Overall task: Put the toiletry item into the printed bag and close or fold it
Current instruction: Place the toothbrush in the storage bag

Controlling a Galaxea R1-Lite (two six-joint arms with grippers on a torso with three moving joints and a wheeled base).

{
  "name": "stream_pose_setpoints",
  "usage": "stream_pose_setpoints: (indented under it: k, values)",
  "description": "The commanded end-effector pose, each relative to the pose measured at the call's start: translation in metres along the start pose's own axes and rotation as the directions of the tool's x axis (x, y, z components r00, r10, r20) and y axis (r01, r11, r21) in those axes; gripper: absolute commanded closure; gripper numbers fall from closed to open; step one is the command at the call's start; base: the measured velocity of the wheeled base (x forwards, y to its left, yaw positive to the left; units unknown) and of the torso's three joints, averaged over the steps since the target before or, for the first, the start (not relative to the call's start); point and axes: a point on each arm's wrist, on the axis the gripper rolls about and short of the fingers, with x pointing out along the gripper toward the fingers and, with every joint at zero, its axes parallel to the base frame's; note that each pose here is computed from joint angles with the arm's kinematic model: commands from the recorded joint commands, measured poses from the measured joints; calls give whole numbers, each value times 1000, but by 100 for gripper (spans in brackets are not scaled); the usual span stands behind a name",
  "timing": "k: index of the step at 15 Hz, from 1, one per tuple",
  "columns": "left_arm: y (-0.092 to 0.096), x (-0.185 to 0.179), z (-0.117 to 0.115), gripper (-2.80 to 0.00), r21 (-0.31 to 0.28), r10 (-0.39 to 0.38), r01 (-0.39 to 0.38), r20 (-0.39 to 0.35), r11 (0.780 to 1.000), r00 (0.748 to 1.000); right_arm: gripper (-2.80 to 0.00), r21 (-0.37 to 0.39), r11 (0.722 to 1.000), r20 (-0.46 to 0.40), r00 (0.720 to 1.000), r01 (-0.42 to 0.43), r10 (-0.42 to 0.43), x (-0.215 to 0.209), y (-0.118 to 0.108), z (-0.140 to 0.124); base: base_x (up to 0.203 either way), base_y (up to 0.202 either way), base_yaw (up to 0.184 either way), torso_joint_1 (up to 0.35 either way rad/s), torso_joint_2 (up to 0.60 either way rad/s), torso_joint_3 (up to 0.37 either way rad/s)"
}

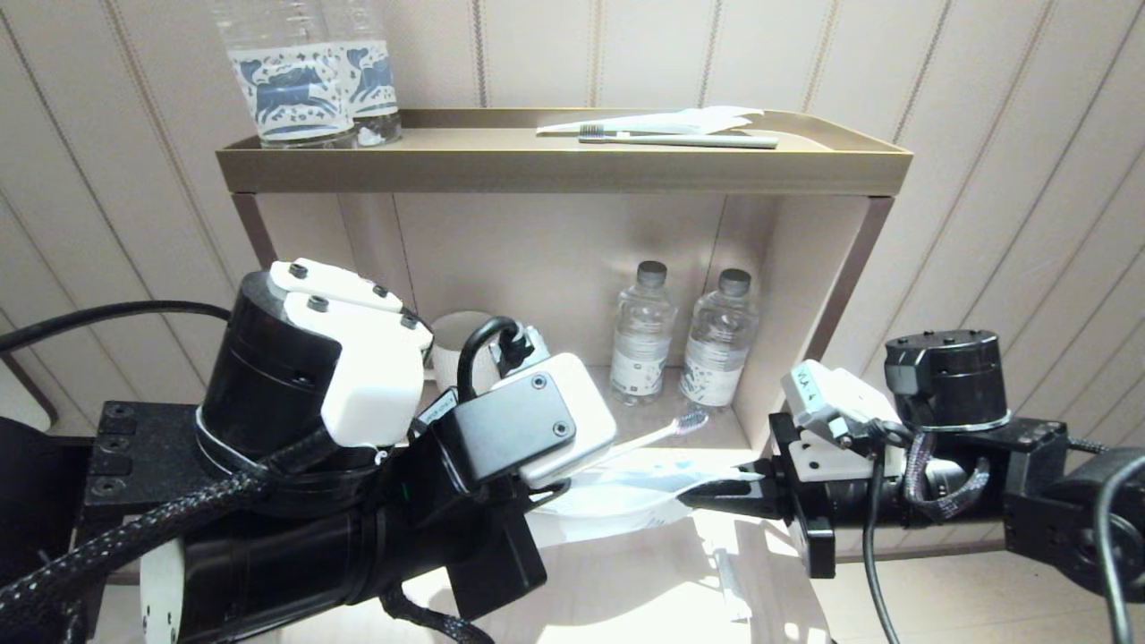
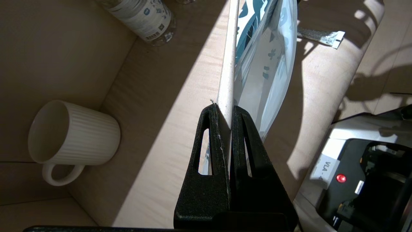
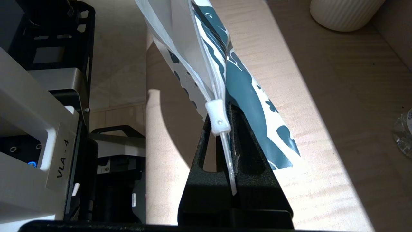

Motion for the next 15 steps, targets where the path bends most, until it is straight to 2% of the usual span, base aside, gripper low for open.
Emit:
stream_pose_setpoints:
  k: [1,15]
  values:
    - [1,-2,0,0,0,3,-3,6,1000,1000,0,-5,1000,4,1000,-4,5,0,0,0,0,0,0,0,0,0]
    - [-5,-1,-1,0,5,-18,18,5,1000,1000,0,-8,1000,-1,1000,2,-2,2,-1,1,0,0,0,0,0,0]
